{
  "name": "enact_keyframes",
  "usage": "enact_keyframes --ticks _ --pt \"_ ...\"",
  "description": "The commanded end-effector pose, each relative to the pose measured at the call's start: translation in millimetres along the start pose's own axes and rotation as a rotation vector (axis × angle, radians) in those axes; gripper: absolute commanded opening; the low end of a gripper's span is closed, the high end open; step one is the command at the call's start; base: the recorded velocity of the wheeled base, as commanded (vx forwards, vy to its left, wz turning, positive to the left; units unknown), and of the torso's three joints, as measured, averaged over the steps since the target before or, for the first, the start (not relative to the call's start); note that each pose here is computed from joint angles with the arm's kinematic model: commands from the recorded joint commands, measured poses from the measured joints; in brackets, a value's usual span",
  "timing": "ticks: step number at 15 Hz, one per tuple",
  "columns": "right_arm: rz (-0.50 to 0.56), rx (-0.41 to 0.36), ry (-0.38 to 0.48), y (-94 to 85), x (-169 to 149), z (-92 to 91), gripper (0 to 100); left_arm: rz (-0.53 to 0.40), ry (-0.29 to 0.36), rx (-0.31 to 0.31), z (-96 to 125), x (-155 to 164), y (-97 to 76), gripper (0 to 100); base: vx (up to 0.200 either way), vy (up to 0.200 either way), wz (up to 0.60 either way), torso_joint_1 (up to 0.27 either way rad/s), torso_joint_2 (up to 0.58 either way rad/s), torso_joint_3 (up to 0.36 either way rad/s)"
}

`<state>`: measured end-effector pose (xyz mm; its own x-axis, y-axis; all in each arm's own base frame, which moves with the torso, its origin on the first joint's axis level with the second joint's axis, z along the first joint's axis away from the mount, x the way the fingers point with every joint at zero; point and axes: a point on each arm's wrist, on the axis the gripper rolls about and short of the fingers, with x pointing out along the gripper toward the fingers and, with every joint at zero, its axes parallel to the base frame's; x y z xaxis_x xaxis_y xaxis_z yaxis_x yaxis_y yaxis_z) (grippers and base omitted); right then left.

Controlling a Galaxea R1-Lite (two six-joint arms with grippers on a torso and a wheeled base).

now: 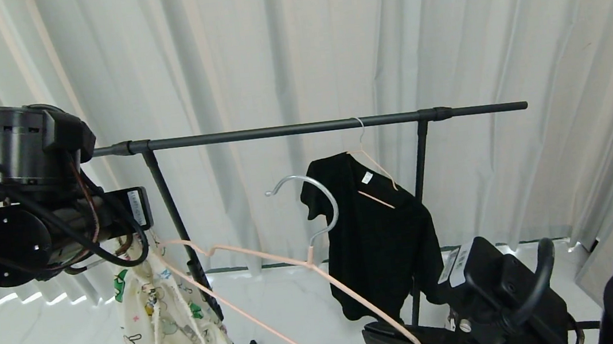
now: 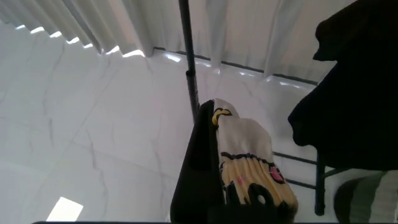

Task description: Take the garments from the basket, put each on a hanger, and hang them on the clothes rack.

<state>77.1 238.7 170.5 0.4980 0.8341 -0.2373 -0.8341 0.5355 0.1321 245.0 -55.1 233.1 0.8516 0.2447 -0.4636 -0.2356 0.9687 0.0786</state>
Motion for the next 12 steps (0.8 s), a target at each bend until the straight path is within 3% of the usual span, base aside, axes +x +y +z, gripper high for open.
enact_keyframes --ticks 1,6,9,12 --pt "0.009 0.002 -0.012 1.4 -1.6 2.8 0 -0.002 -0.008 -0.005 0.6 -2.8 0.9 0 0.0 0.0 0.0 0.0 0.0 0.0" --pt "0.002 0.004 -0.01 0.5 0.2 2.6 0 -0.018 -0.016 -0.012 -0.2 -9.2 1.7 0 0.0 0.0 0.0 0.0 0.0 0.0" --pt "-0.008 0.008 -0.005 0.3 10.4 3.6 0 -0.155 -0.027 0.012 -9.4 -33.7 -3.6 0 0.0 0.0 0.0 0.0 0.0 0.0" --pt "-0.01 0.014 -0.015 2.8 19.7 7.5 0 -0.174 -0.024 0.023 -16.1 -39.8 -3.4 0 0.0 0.0 0.0 0.0 0.0 0.0"
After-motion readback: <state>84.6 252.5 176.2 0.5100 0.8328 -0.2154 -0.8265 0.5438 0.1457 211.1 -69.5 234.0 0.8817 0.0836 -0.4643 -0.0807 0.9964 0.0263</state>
